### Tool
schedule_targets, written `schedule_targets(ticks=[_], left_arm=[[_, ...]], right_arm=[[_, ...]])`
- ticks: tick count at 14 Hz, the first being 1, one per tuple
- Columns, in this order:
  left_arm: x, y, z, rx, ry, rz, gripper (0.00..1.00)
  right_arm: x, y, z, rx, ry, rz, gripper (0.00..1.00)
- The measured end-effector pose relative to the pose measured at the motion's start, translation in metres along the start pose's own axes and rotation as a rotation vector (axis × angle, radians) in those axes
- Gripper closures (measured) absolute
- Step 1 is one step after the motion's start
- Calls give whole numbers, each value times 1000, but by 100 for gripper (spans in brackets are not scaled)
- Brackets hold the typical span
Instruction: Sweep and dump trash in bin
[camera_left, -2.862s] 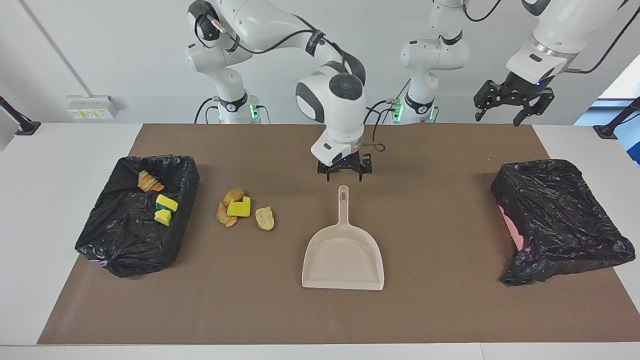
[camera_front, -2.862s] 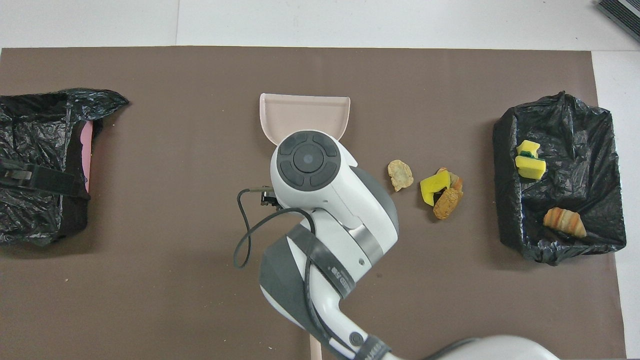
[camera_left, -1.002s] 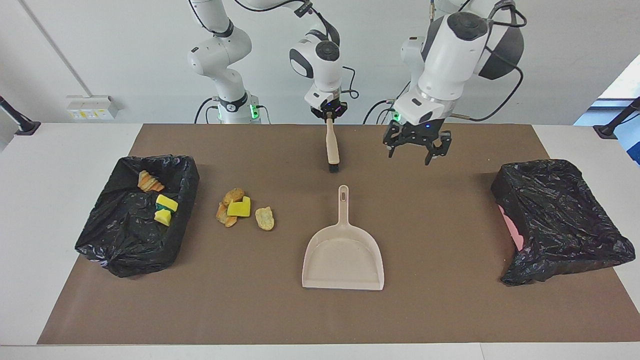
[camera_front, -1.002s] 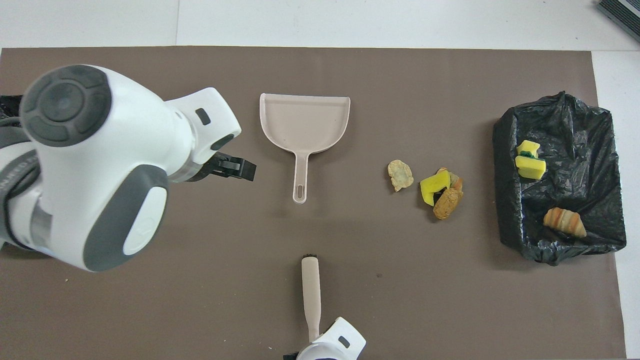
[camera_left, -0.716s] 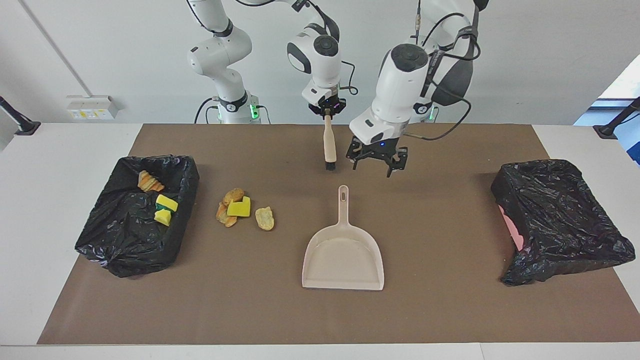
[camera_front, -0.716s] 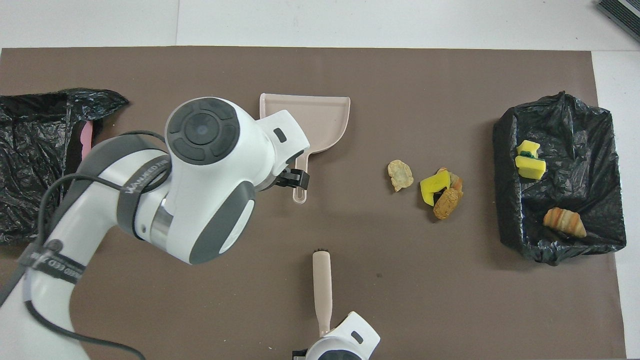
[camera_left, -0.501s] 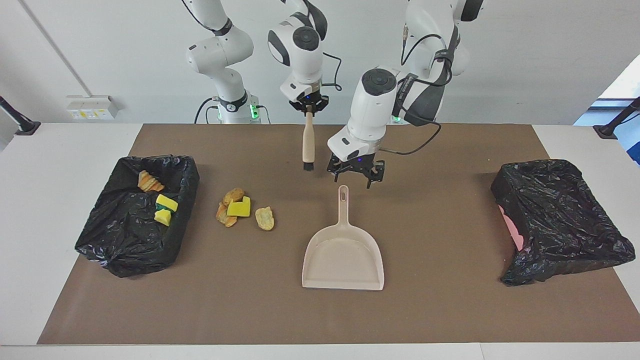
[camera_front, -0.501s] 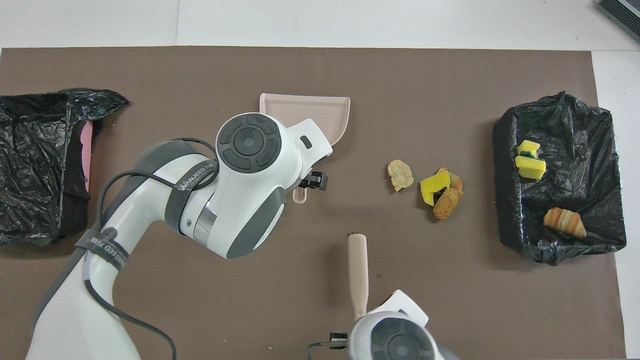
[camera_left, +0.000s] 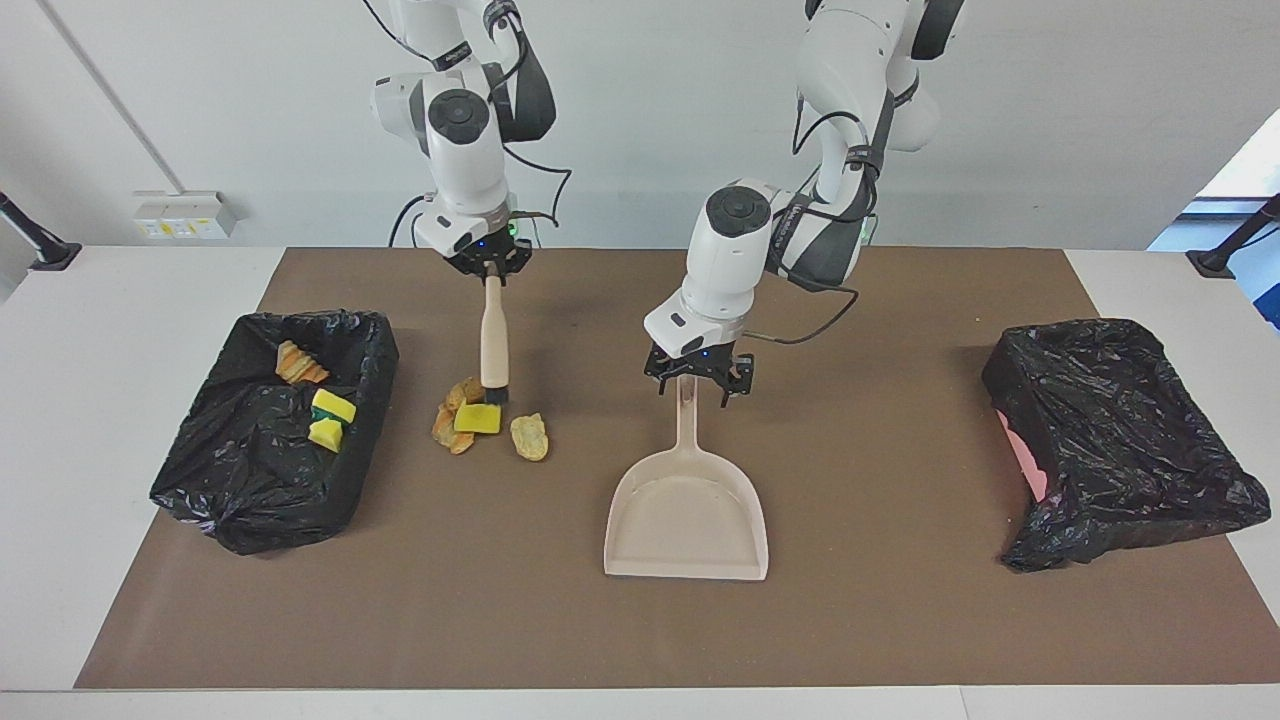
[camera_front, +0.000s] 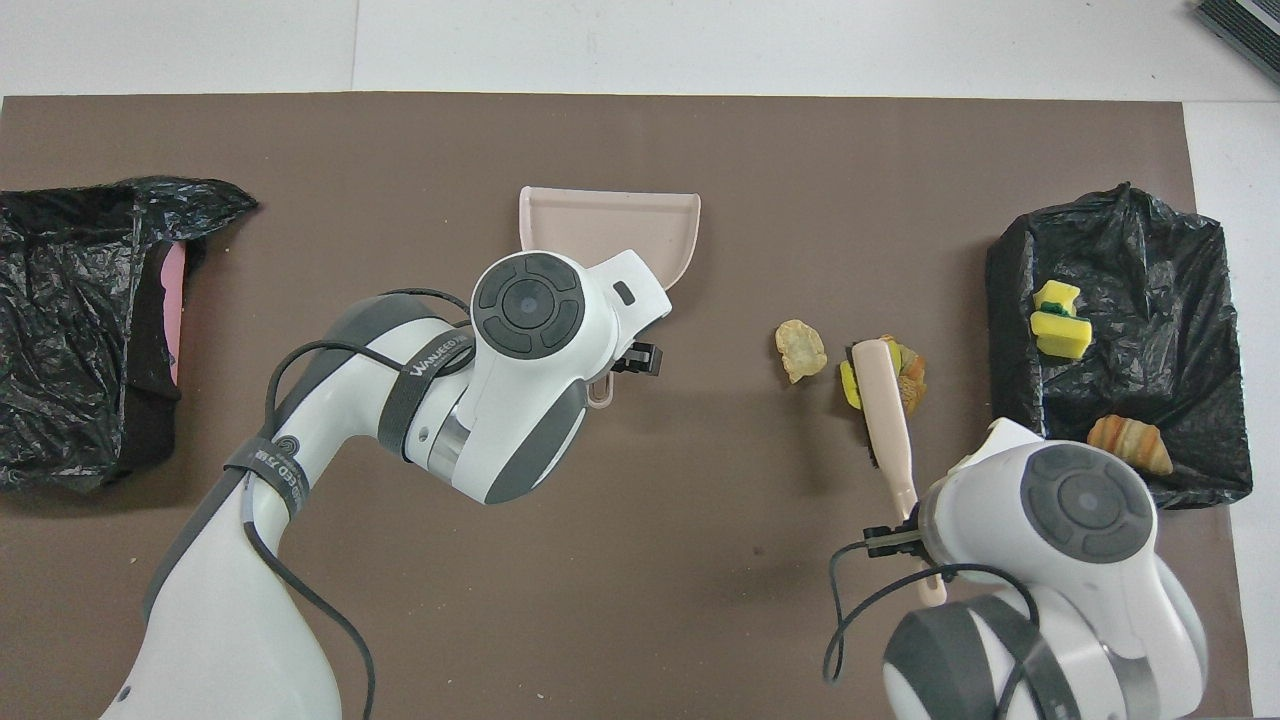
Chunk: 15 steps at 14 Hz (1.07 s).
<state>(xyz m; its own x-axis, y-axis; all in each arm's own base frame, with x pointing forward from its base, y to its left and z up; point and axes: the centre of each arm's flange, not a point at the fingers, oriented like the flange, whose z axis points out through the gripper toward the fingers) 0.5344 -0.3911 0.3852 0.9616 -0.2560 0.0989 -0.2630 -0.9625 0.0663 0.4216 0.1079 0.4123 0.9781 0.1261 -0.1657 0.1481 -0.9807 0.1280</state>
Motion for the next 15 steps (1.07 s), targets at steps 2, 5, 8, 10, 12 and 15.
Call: schedule_targets(ticks=[2, 5, 8, 10, 12, 15], left_arm=[[0, 0, 12, -4, 12, -4, 0], [2, 0, 22, -7, 19, -23, 0], [4, 1, 29, -13, 33, -47, 1], [4, 1, 30, -13, 32, -50, 15], [4, 1, 31, -12, 30, -49, 42], [3, 2, 32, -12, 28, -47, 54]], right_arm=[[26, 29, -2, -152, 8, -74, 74], [49, 33, 19, -252, -7, -151, 74], [60, 34, 47, -240, -37, -170, 74], [62, 51, 54, -222, -42, -160, 74], [60, 70, 63, -197, -47, -143, 74], [55, 60, 79, -93, -83, -138, 74]])
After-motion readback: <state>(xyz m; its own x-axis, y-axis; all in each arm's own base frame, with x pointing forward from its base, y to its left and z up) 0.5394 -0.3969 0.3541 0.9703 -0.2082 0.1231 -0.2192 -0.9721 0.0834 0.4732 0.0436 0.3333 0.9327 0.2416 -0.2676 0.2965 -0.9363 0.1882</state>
